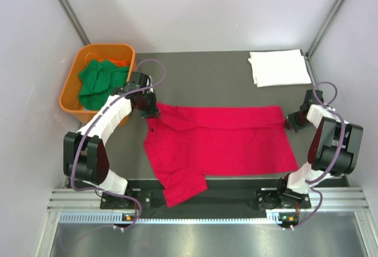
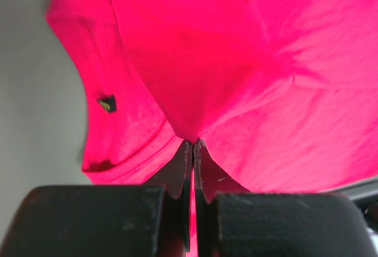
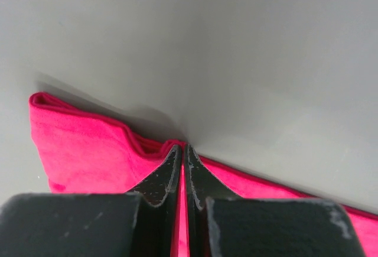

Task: Fold and stack the t-shirts
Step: Fold the tshirt

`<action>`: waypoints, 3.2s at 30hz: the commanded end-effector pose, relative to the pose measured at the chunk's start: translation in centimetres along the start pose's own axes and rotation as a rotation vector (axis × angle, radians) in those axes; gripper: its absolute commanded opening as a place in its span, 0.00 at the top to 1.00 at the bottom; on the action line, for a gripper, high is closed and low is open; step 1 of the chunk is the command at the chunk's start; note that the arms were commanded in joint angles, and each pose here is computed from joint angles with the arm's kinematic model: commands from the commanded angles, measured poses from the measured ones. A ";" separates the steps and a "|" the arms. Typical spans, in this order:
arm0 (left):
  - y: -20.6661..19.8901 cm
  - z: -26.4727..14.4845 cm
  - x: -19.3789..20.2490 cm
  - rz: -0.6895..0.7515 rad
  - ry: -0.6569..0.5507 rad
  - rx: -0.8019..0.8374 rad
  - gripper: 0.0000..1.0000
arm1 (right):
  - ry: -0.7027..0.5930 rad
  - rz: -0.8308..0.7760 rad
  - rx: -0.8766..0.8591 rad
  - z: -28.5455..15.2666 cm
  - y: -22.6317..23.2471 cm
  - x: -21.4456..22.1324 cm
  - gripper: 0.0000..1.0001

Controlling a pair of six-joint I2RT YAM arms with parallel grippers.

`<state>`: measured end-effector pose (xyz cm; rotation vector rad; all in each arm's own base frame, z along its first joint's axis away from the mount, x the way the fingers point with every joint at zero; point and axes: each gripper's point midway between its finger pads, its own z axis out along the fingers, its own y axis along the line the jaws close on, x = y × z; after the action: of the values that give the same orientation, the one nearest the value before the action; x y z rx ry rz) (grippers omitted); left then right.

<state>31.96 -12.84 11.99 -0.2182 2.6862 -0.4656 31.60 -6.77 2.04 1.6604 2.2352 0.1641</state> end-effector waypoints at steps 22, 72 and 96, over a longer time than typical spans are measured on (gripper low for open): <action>1.2 -2.7 0.5 0.054 0.009 -0.075 1.00 | -0.001 -0.145 0.000 -1.7 -1.4 0.8 1.00; 4.3 10.5 3.6 -0.092 0.113 -0.202 0.67 | -0.093 -0.484 -0.201 3.5 7.4 0.8 0.73; -4.8 0.6 -10.2 -0.056 -0.125 0.227 0.49 | -0.112 -0.480 -0.137 6.1 12.5 -3.2 0.72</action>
<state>42.64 -14.51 13.88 -0.2770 2.5542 -0.5431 47.49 -5.99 2.99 0.9616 2.2989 0.1791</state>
